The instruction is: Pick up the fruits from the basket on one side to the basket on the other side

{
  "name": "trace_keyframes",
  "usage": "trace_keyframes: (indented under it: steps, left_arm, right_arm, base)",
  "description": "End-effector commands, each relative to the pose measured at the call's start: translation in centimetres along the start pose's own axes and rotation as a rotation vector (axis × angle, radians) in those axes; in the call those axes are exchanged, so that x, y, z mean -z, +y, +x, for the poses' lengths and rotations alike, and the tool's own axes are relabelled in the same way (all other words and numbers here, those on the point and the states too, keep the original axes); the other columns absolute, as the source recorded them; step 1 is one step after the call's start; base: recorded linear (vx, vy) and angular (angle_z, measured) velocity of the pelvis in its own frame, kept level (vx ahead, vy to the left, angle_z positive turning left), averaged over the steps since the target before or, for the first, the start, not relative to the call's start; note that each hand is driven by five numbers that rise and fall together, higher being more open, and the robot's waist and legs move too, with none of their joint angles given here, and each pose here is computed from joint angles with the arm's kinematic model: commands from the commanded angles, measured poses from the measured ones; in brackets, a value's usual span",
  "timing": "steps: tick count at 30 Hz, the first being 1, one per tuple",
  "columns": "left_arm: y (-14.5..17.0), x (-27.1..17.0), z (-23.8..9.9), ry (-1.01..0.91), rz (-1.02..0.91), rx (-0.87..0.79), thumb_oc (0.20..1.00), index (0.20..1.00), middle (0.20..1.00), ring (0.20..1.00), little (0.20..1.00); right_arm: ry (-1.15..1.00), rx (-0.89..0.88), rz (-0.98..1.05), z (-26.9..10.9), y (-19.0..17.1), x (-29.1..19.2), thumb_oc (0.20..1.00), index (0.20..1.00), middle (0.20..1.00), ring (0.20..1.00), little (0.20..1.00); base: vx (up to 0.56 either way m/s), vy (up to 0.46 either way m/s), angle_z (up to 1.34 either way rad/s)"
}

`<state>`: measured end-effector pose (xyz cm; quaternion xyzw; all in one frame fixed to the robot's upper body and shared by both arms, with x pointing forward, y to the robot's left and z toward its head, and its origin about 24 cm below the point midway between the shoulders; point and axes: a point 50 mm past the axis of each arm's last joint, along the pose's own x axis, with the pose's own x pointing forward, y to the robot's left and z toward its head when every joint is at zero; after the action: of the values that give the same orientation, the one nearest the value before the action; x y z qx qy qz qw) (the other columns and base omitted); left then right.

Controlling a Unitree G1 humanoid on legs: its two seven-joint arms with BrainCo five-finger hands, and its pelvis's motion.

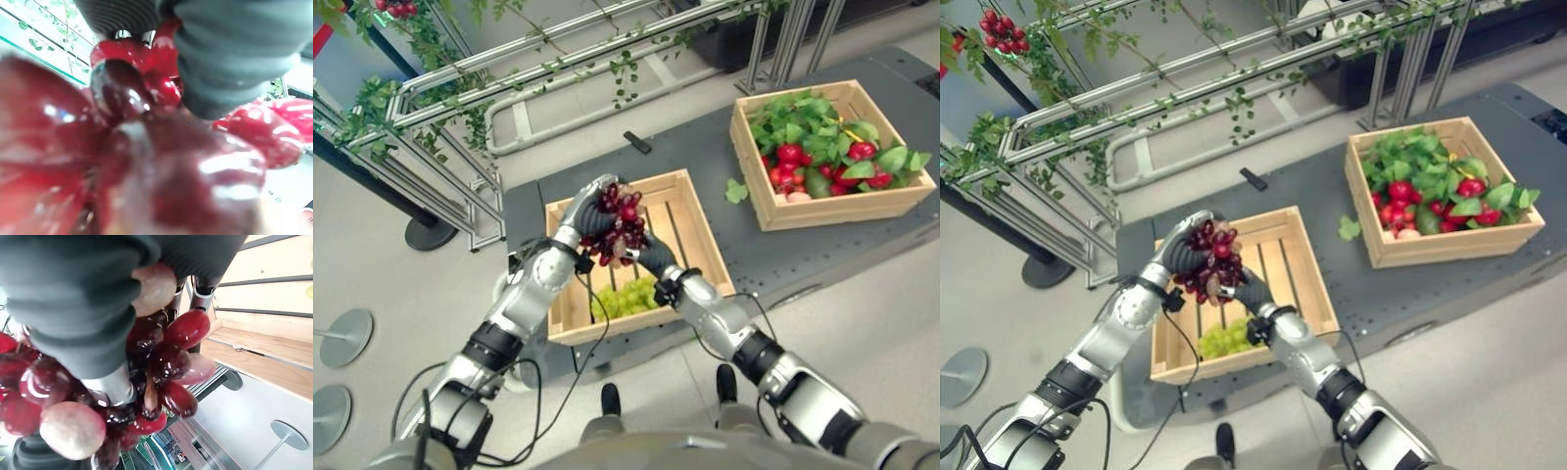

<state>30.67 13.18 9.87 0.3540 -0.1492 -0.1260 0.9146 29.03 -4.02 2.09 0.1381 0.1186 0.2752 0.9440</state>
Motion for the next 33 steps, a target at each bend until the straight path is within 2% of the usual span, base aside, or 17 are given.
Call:
trace_keyframes:
  steps: [1, 10, 12, 13, 14, 15, 16, 23, 28, 29, 33]
  left_arm:
    - [0.8, -3.0, 1.4, -0.148, -0.064, -0.054, 0.2, 0.2, 0.2, 0.2, 0.2]
    - [0.7, -2.9, 1.1, -0.143, -0.125, -0.06, 0.203, 0.203, 0.203, 0.203, 0.203]
    - [0.7, -2.9, 1.1, -0.139, -0.15, -0.058, 0.498, 0.498, 0.498, 0.498, 0.498]
    - [0.7, -2.8, 1.1, -0.139, -0.151, -0.058, 0.498, 0.498, 0.498, 0.498, 0.498]
    - [0.6, -2.8, 1.1, -0.136, -0.161, -0.057, 0.589, 0.589, 0.589, 0.589, 0.589]
    - [0.6, -2.8, 1.0, -0.133, -0.178, -0.057, 0.827, 0.827, 0.827, 0.827, 0.827]
    - [0.5, -2.7, 1.0, -0.131, -0.187, -0.058, 1.0, 1.0, 1.0, 1.0, 1.0]
    - [0.3, -2.2, 0.6, -0.108, -0.283, -0.077, 1.0, 1.0, 1.0, 1.0, 1.0]
    - [0.0, -1.9, 0.2, -0.09, -0.464, -0.105, 1.0, 1.0, 1.0, 1.0, 1.0]
    - [-0.1, -2.0, -0.1, -0.091, -0.573, -0.128, 1.0, 1.0, 1.0, 1.0, 1.0]
    - [-0.7, -1.6, -0.7, -0.067, -0.733, -0.155, 1.0, 1.0, 1.0, 1.0, 1.0]
  right_arm:
    - [-0.145, -0.11, 0.043, 2.7, 4.4, -3.2, 0.2, 0.2, 0.2, 0.2, 0.2]
    - [-0.139, -0.09, 0.042, 2.6, 4.1, -3.0, 0.2, 0.2, 0.2, 0.2, 0.2]
    - [-0.14, -0.088, 0.043, 2.5, 4.0, -2.9, 0.2, 0.2, 0.2, 0.2, 0.2]
    - [-0.14, -0.088, 0.043, 2.5, 4.0, -2.9, 0.2, 0.2, 0.2, 0.2, 0.2]
    - [-0.138, -0.087, 0.042, 2.5, 3.9, -2.9, 0.2, 0.2, 0.2, 0.2, 0.2]
    - [-0.137, -0.085, 0.041, 2.5, 3.9, -2.9, 0.2, 0.2, 0.2, 0.2, 0.2]
    - [-0.135, -0.084, 0.039, 2.5, 3.9, -2.8, 0.2, 0.2, 0.2, 0.2, 0.2]
    - [-0.128, -0.071, 0.042, 2.3, 3.6, -2.5, 0.2, 0.2, 0.2, 0.2, 0.2]
    - [-0.124, -0.064, 0.04, 2.3, 3.5, -2.3, 0.2, 0.2, 0.2, 0.2, 0.2]
    - [-0.125, -0.055, 0.041, 2.2, 3.4, -2.2, 0.2, 0.2, 0.2, 0.2, 0.2]
    - [-0.131, -0.033, 0.033, 2.1, 3.0, -2.1, 0.2, 0.2, 0.2, 0.2, 0.2]
  base:
    - [0.0, 0.0, 0.0]
    - [0.0, 0.0, 0.0]
    - [0.0, 0.0, 0.0]
    - [0.0, 0.0, 0.0]
    - [0.0, 0.0, 0.0]
    - [0.0, 0.0, 0.0]
    - [-0.01, -0.009, 0.03]
    - [-0.01, -0.013, 0.05]
    - [0.0, -0.003, 0.01]
    - [0.0, 0.0, 0.0]
    - [-0.02, -0.031, 0.02]
